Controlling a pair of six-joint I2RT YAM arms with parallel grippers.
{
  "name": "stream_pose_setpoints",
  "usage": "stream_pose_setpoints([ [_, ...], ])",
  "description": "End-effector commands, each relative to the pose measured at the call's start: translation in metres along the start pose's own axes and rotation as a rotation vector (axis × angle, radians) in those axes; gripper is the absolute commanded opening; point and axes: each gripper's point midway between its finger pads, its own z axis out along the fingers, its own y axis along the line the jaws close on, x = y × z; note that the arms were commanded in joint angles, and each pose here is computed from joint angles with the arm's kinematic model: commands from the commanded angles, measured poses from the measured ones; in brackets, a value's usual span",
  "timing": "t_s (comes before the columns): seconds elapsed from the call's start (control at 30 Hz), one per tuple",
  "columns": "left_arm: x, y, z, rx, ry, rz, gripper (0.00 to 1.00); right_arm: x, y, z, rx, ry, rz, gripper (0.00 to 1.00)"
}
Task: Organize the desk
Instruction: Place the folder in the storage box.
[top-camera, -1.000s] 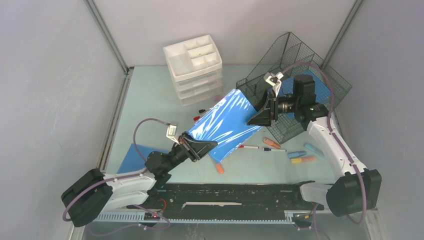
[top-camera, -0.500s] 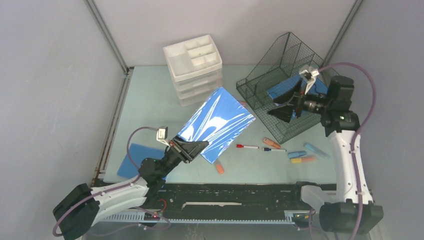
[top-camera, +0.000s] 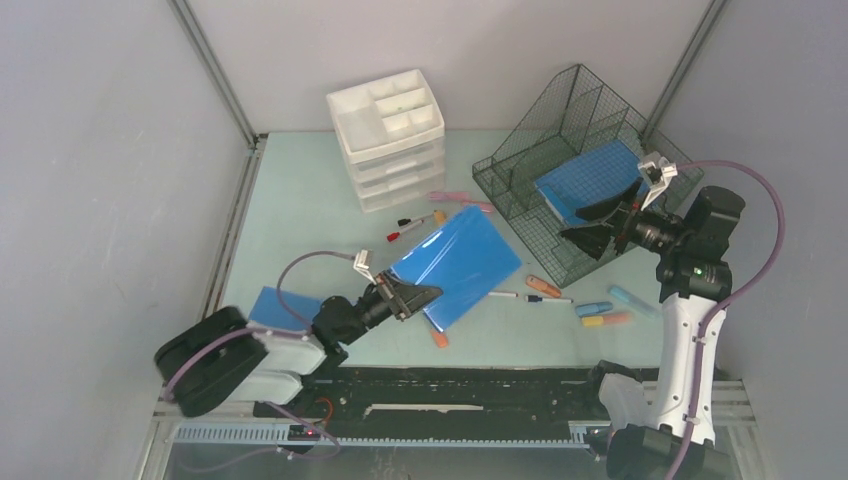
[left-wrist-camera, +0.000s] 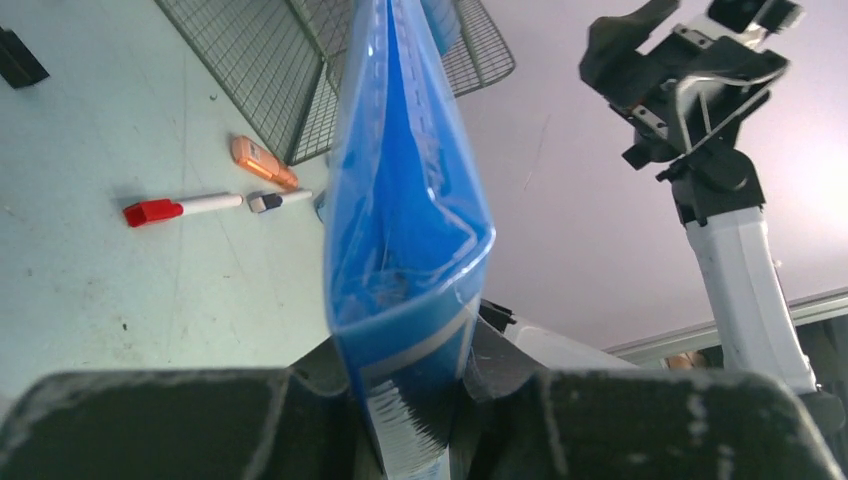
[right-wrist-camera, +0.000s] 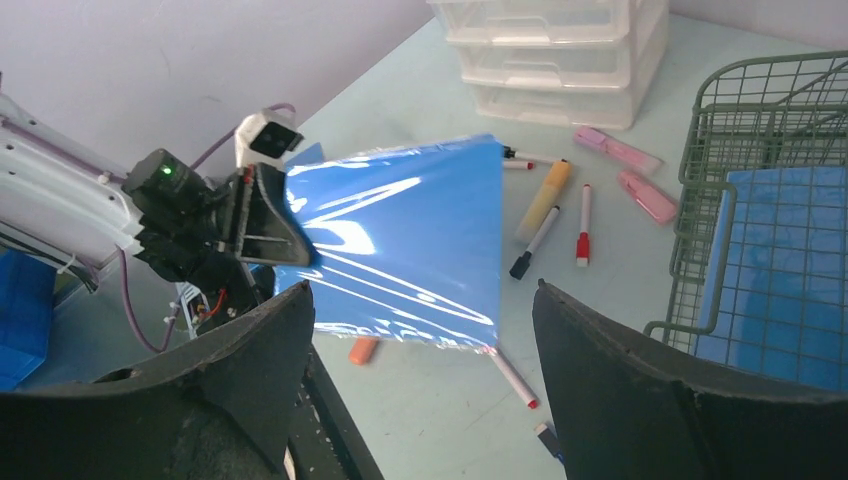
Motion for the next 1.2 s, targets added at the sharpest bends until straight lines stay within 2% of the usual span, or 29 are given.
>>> stream_pose_setpoints([
  [0.0,-0.003,-0.038,0.031,0.161,0.022,-0.08,0.0,-0.01,0.0,-0.002,0.001,-0.029,-0.037,0.87],
  [0.3,0.015,-0.023,0.075,0.13,0.104,-0.173,0.0,-0.007,-0.001,0.0,-0.005,-0.025,-0.03,0.87],
  [1.17,0.032,0.011,0.112,0.066,0.147,-0.241,0.0,-0.005,0.002,0.003,-0.018,-0.017,-0.039,0.87],
])
